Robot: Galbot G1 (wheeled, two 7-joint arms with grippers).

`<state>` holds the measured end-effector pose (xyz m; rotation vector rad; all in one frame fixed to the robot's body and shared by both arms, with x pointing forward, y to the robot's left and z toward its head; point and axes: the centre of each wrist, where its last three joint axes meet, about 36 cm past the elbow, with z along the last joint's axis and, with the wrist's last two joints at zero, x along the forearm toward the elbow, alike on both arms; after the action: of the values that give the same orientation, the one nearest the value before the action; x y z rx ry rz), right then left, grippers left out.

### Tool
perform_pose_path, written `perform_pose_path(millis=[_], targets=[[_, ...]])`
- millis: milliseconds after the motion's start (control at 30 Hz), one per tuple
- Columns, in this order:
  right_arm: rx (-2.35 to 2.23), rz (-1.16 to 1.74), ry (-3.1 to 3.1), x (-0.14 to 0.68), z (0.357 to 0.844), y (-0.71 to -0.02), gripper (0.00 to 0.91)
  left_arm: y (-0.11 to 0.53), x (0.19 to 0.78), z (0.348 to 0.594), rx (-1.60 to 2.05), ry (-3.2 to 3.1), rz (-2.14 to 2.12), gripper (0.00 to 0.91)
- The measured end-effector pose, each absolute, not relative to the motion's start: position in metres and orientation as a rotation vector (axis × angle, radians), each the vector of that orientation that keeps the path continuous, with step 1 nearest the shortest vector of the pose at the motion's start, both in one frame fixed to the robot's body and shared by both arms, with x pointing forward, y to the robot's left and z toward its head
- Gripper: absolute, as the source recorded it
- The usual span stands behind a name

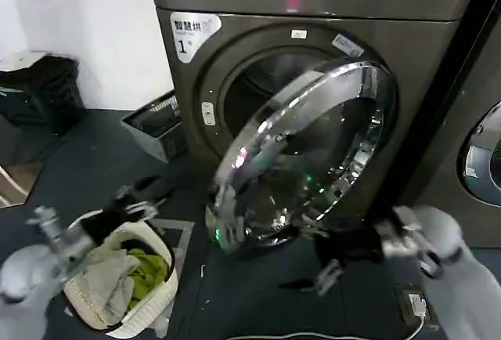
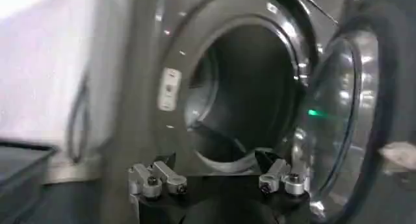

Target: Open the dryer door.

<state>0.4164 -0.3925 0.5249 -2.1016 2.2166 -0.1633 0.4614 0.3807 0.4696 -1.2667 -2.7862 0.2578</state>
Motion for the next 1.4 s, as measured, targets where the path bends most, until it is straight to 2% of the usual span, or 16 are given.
perform_pose_path(millis=[200,467,667,800,967,1200,1400], targets=[[-1.771,-0.225,2.473,0.359,0.527,-0.466,0.907,0.332,0.504,0.465,-1.507,-2.674,0.279,0.907],[-0.999,-0.243,2.819,0.264,0.524,-0.545,0.907,0.284,0.512,0.473,-1.804,-2.488,0.257,0.907],[-0.316,-0.104,2.916,0.224,0.542,-0.559,0.907,0.254,0.506,0.483,-1.928,-2.400,0.220,0.907],[0.171,-0.271,2.923,0.203,0.557,-0.566,0.907,0.223,0.498,0.484,-2.004,-2.334,0.212,0.907],[0.675,-0.310,2.836,0.178,0.582,-0.575,0.907,0.187,0.492,0.481,-2.077,-2.264,0.210,0.907],[1.042,-0.347,2.749,0.134,0.613,-0.587,0.907,0.136,0.494,0.479,-2.136,-2.216,0.213,0.907],[1.225,-0.491,2.633,0.103,0.639,-0.598,0.907,0.096,0.497,0.486,-2.189,-2.204,0.223,0.907]])
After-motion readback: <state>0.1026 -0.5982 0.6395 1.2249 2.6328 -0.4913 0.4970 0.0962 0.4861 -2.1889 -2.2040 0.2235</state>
